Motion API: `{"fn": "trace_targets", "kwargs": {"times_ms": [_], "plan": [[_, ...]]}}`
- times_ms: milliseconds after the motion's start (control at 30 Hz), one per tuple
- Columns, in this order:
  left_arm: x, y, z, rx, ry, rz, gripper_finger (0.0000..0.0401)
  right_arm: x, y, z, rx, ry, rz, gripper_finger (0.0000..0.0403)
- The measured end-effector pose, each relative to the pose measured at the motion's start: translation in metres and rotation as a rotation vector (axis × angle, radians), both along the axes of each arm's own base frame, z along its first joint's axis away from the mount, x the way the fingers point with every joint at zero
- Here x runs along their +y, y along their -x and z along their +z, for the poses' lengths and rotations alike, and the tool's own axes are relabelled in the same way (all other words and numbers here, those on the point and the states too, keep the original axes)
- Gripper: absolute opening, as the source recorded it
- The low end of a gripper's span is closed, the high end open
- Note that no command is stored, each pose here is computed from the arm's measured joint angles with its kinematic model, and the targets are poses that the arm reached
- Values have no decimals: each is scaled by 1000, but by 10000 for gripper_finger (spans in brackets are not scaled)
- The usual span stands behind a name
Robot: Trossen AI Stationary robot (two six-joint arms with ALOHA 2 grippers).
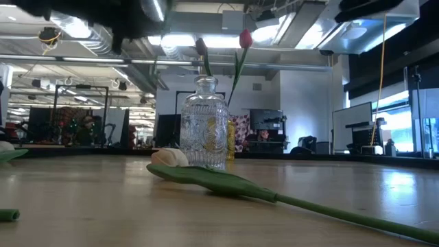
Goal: Sort flowers into vase by color
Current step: Put the dark red flower into the yellow vase
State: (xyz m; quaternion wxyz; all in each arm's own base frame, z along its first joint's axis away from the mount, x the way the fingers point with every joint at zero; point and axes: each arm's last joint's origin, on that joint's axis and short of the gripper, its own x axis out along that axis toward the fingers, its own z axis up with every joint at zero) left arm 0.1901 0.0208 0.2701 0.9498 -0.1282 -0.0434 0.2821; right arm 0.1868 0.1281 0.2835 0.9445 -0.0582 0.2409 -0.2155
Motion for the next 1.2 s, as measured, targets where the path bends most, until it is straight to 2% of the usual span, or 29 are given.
{"fn": "trace_targets", "kwargs": {"times_ms": [67,133,233,333,400,533,633,767,967,1033,1200], "plan": [[-14,-7,-3,-76,-127,-61,10,-4,-3,-4,-25,27,-35,319],[-20,-13,-5,-139,-212,-64,9,-9,-7,-6,-42,68,-74,319],[-15,-29,-6,-202,-276,-26,9,-18,-16,-5,-69,106,-123,319],[-2,-59,-7,-205,-314,-24,9,-29,-29,0,-95,133,-155,319],[13,-79,2,-193,-335,52,9,-39,-39,5,-107,137,-162,319],[42,-104,16,-173,-350,158,9,-59,-52,12,-121,138,-179,319],[58,-110,24,-190,-332,195,9,-71,-57,12,-102,141,-182,319],[85,-113,21,-180,-320,250,9,-83,-60,12,-89,136,-190,319],[106,-127,9,-172,-311,199,9,-92,-62,13,-78,154,-209,319],[108,-132,0,-137,-302,196,9,-93,-62,13,-78,154,-211,319],[110,-133,-1,-114,-316,211,9,-92,-63,13,-89,152,-214,319]]}}
